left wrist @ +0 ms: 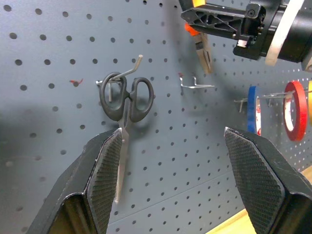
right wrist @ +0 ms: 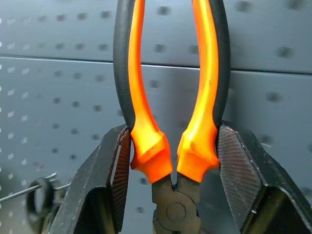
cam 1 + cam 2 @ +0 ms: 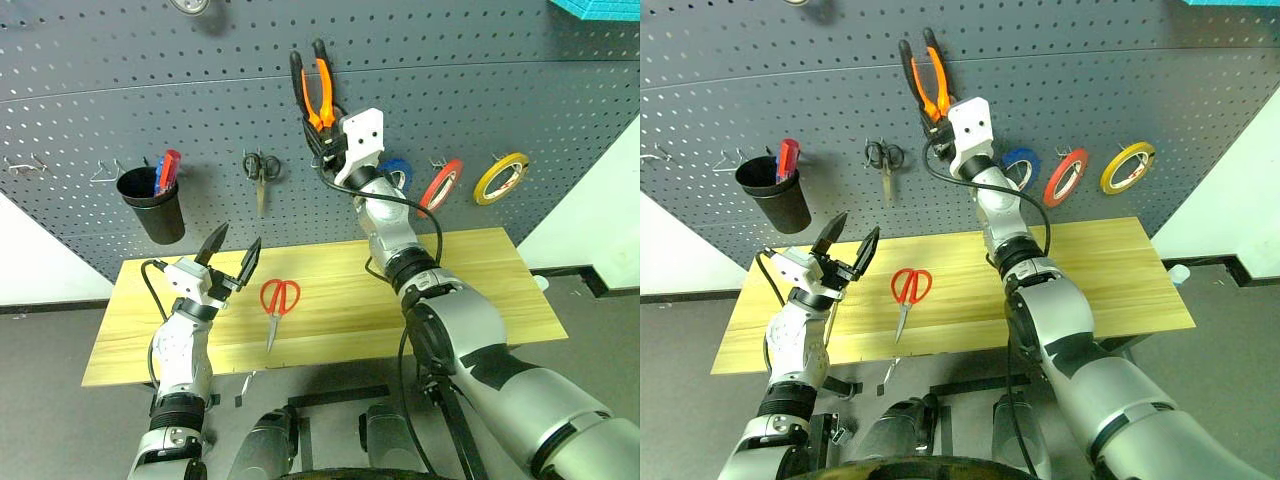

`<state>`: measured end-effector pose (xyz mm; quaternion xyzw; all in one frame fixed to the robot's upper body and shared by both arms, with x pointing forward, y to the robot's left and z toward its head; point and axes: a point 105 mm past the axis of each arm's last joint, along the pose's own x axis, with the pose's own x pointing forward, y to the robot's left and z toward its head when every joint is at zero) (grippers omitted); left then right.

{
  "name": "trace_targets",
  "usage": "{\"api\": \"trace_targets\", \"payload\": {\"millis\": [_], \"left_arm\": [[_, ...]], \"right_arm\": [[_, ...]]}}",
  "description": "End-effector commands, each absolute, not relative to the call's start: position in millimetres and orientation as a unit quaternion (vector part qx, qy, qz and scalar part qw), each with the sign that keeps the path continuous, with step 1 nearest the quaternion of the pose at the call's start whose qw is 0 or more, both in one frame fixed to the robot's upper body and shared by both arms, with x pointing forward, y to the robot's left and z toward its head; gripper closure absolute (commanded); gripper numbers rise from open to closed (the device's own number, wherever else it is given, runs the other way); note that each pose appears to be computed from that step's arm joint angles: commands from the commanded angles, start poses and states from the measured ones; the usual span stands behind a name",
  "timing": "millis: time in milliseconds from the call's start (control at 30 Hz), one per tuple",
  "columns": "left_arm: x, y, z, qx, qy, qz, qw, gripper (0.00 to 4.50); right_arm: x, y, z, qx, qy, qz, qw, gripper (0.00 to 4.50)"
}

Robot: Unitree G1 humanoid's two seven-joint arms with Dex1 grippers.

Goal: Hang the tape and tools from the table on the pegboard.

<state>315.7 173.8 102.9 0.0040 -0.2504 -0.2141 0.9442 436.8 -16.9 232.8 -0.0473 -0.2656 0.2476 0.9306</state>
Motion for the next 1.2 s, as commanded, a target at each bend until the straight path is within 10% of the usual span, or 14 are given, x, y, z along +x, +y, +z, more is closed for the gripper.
{"api": "trace_targets", "payload": {"millis": [33, 1200], "left_arm": [[315, 172, 113, 0.021, -0.264, -0.229, 0.937, 1.01], [274, 178, 121, 0.007, -0.265, -0.204, 0.942, 1.01]], "right_arm": [[434, -22, 266, -0.074, -0.323, 0.214, 0.919, 2.26], [437, -29, 256, -0.028, -0.311, 0.203, 0.928, 2.26]]}}
